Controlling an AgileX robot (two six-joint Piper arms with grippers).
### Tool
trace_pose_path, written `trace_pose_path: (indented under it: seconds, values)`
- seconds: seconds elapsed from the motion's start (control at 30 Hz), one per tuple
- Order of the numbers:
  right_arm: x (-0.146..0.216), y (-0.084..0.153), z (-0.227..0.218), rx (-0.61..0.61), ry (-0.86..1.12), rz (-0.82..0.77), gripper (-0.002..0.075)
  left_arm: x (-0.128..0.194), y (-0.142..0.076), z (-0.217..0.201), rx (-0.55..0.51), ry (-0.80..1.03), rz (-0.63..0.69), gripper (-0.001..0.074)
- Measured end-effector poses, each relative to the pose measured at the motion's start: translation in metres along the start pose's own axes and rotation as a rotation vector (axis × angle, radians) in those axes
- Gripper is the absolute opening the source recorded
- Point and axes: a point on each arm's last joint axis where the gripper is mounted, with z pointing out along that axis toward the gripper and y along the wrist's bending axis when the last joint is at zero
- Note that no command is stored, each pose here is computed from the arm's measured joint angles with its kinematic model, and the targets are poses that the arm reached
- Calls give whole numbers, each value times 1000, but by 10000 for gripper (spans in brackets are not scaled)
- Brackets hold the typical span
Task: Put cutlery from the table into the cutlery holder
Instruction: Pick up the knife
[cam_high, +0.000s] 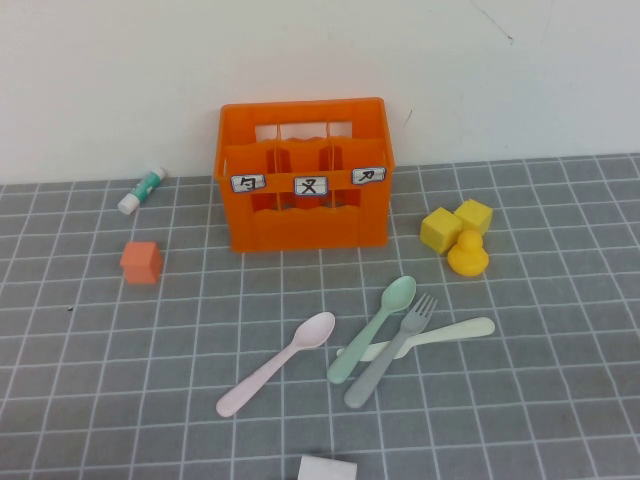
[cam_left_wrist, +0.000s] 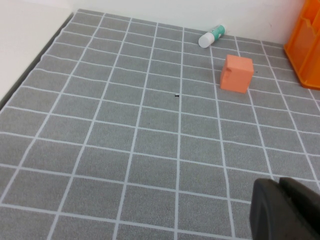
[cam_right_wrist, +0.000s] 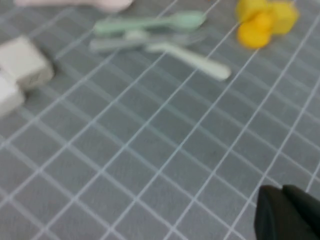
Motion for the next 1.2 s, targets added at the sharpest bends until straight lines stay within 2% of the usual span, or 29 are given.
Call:
trace_pose_path:
  seconds: [0.13, 0.27, 0.47, 0.63, 0.8, 0.93, 1.13, 1.2]
  values:
    - [-28, -17, 14, -109, 109, -106, -3, 0, 0, 0, 0, 0, 0, -1]
    - [-51, -24, 37, -201, 200, -251, -3, 0, 0, 0, 0, 0, 0, -1]
    - [-69, -13, 87, -387, 438, -514, -3, 0, 0, 0, 0, 0, 0, -1]
    - [-87, -1, 123, -466, 525, -662, -3, 0, 0, 0, 0, 0, -2, -1]
    - [-106, -1, 161, -494, 561, -690, 4, 0, 0, 0, 0, 0, -2, -1]
    - [-121, -1, 192, -520, 565, -678, 47, 0, 0, 0, 0, 0, -2, -1]
    - [-139, -2, 231, -535, 555, -739, 84, 0, 0, 0, 0, 0, -2, -1]
    - [-141, -4, 247, -527, 574, -764, 118, 0, 0, 0, 0, 0, -2, -1]
